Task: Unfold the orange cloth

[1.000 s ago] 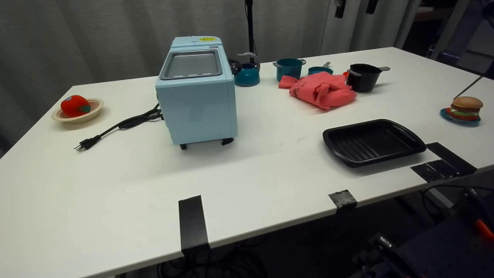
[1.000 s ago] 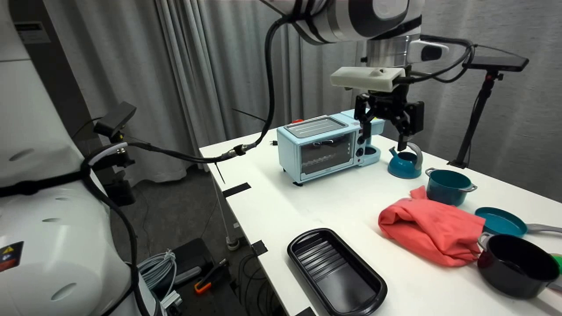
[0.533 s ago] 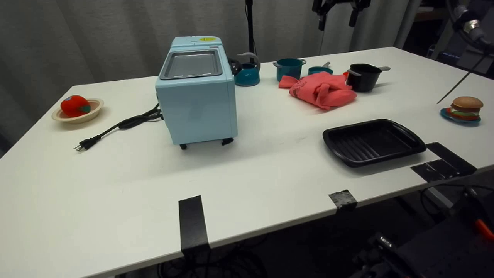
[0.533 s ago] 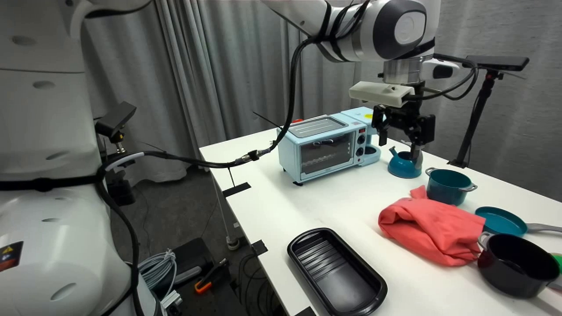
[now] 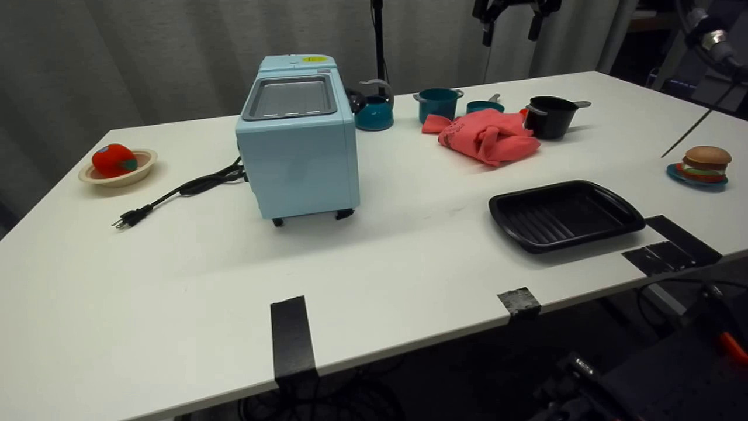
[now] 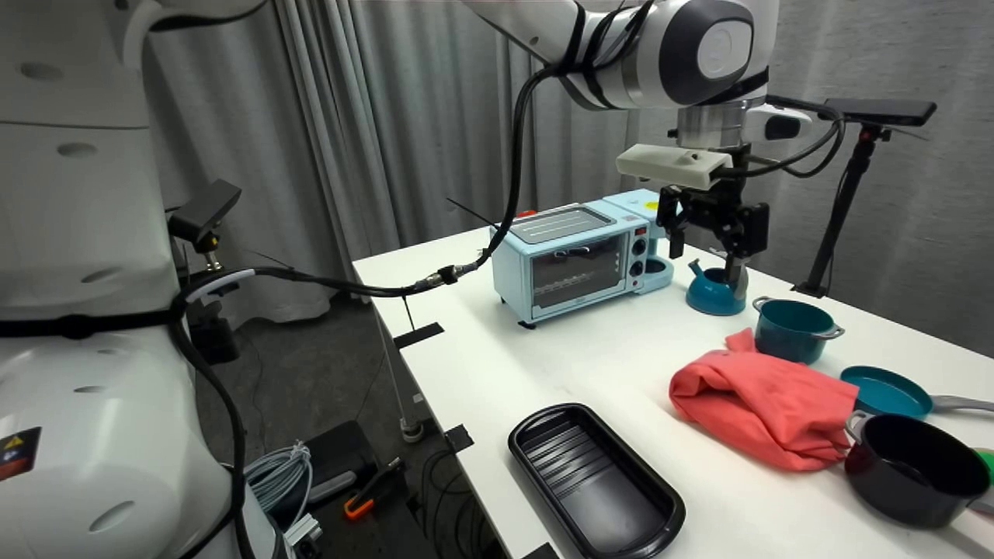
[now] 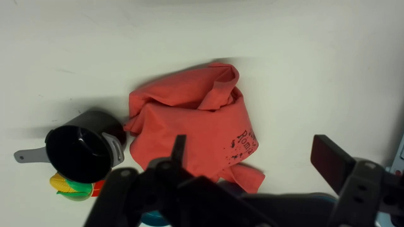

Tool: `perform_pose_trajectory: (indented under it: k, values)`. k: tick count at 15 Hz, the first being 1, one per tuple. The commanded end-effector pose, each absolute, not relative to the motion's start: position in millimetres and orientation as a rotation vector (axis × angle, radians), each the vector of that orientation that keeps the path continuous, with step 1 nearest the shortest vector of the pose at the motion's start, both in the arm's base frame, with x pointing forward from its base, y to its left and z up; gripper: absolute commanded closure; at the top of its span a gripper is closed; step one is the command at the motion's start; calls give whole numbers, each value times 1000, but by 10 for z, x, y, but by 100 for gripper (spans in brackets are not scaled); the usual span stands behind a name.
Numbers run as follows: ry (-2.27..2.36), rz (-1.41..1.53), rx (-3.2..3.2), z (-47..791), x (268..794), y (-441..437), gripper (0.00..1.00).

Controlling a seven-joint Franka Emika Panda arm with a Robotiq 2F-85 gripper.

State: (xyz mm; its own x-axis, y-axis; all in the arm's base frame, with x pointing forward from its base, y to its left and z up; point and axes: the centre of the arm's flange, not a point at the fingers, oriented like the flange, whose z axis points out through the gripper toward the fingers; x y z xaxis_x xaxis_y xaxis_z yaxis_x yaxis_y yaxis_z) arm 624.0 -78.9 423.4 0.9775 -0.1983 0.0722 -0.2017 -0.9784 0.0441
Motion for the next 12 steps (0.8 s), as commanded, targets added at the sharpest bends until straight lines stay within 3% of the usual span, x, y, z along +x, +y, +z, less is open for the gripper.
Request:
perform_pose_trajectory:
  k: [1,12]
  values:
    - [-438,41,3060,4016,6447,-1006,0]
    - [-991,-203,3027,2728,7072,-1614,0]
